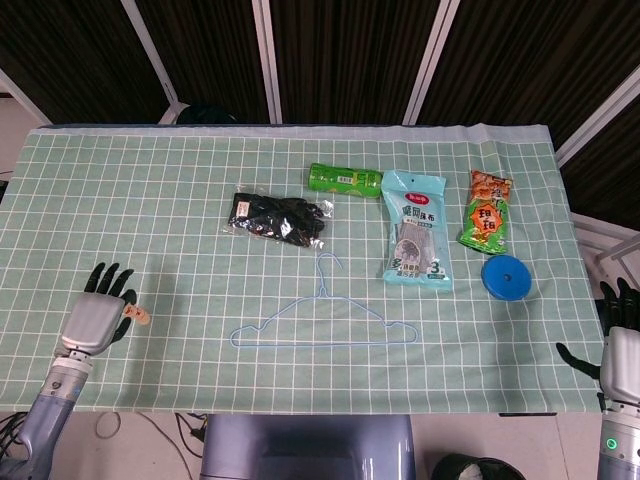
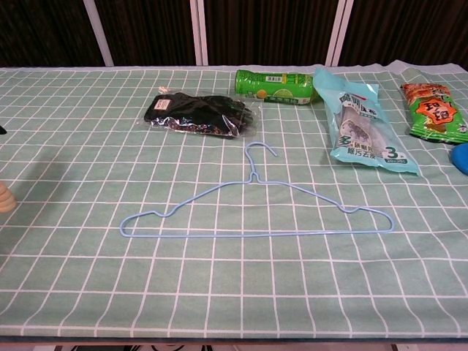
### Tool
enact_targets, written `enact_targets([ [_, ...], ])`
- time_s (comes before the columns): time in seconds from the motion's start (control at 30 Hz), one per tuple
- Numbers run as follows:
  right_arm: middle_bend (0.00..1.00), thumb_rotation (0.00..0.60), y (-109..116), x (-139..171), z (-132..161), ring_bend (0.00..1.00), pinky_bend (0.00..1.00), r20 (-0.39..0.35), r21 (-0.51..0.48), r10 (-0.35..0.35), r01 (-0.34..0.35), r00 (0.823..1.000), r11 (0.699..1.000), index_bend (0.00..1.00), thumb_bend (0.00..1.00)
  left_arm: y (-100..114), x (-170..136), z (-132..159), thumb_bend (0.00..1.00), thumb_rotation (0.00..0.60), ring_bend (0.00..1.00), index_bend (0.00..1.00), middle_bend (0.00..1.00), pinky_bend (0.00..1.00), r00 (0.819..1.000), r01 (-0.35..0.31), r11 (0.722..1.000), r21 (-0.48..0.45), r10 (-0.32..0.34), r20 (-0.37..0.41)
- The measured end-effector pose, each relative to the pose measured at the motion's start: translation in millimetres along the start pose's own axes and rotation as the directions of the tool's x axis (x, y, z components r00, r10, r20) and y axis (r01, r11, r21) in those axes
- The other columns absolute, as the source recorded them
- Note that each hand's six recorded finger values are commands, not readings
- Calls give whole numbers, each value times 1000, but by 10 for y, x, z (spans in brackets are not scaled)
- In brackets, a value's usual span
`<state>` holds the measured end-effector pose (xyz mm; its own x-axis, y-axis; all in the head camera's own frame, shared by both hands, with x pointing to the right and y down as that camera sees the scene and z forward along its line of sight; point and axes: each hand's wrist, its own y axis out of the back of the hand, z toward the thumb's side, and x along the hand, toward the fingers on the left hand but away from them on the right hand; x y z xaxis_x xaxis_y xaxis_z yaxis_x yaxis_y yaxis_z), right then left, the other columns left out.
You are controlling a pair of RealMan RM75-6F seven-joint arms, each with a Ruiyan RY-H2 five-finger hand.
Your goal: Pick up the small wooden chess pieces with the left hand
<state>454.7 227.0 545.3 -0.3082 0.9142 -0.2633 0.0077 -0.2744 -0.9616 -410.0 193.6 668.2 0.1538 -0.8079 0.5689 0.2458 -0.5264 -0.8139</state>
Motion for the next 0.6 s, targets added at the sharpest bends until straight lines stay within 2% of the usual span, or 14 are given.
enact_targets([
  [0.6,25,600,1,0,-2,55,0,1,-1,0,0,1000,1000,98,205,-36,26,37,343,600,0,478,129,49,1000,8,1000,12,-8,5],
])
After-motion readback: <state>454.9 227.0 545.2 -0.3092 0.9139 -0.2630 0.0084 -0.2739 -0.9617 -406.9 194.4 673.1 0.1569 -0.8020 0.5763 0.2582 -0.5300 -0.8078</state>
